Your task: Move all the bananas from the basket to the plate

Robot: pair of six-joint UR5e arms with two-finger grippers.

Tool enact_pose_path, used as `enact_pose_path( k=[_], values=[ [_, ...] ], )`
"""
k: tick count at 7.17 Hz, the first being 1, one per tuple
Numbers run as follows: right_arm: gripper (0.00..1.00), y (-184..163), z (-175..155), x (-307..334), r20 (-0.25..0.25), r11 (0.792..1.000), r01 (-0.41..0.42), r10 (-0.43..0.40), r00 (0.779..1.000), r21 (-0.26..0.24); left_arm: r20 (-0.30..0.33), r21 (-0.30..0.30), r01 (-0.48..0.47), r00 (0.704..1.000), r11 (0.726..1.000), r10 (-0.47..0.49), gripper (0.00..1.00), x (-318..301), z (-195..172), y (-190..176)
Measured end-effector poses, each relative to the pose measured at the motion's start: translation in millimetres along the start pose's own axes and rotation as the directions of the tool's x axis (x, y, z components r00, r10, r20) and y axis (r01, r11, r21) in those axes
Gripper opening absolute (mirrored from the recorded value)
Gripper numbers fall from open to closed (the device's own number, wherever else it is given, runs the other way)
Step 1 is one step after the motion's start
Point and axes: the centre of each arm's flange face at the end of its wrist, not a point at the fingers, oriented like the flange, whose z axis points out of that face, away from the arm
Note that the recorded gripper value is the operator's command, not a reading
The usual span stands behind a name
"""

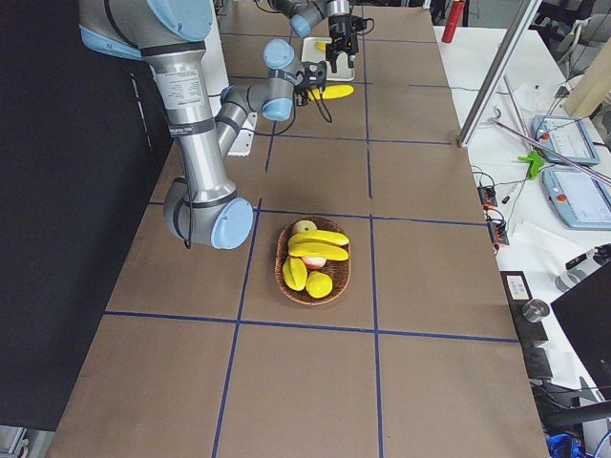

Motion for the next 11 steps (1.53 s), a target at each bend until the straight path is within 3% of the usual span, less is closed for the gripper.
enact_pose_path(
  k=[3, 4, 5, 6, 7, 8, 11],
  values=[
    [0.0, 1, -1, -6, 0.012, 1.0, 0.003, -0.003, 1.0, 0.0, -0.002, 0.016, 0.025, 1.0, 1.0, -0.025, 0.99, 11, 35, 11],
    [0.0, 1, -1, -6, 0.014, 1.0, 0.004, -0.004, 1.0, 0.0, 0.001, 0.012, 0.024, 1.0, 1.0, -0.024, 0.93, 8, 43, 18],
    [0.0, 1, -2, -7, 0.015, 1.0, 0.004, -0.004, 1.0, 0.001, 0.004, 0.005, 0.023, 1.0, 1.0, -0.023, 0.58, 5, 50, 26],
    [0.0, 0, -2, -7, 0.015, 1.0, 0.003, -0.003, 1.0, 0.002, 0.007, -0.002, 0.021, 1.0, 1.0, -0.021, 0.01, 1, 54, 32],
    [0.06, -1, -3, -7, 0.015, 1.0, 0.003, -0.003, 1.0, 0.003, 0.008, -0.008, 0.015, 1.0, 1.0, -0.015, 0.0, -2, 55, 35],
    [0.99, -1, -3, -6, 0.013, 1.0, 0.003, -0.003, 1.0, 0.003, 0.008, -0.01, 0.008, 1.0, 1.0, -0.008, 0.0, -3, 54, 36],
    [1.0, -1, -5, -7, 0.017, 1.0, 0.004, -0.004, 1.0, 0.002, 0.003, -0.004, 0.004, 1.0, 1.0, -0.004, 0.0, -2, 50, 33]
  ],
)
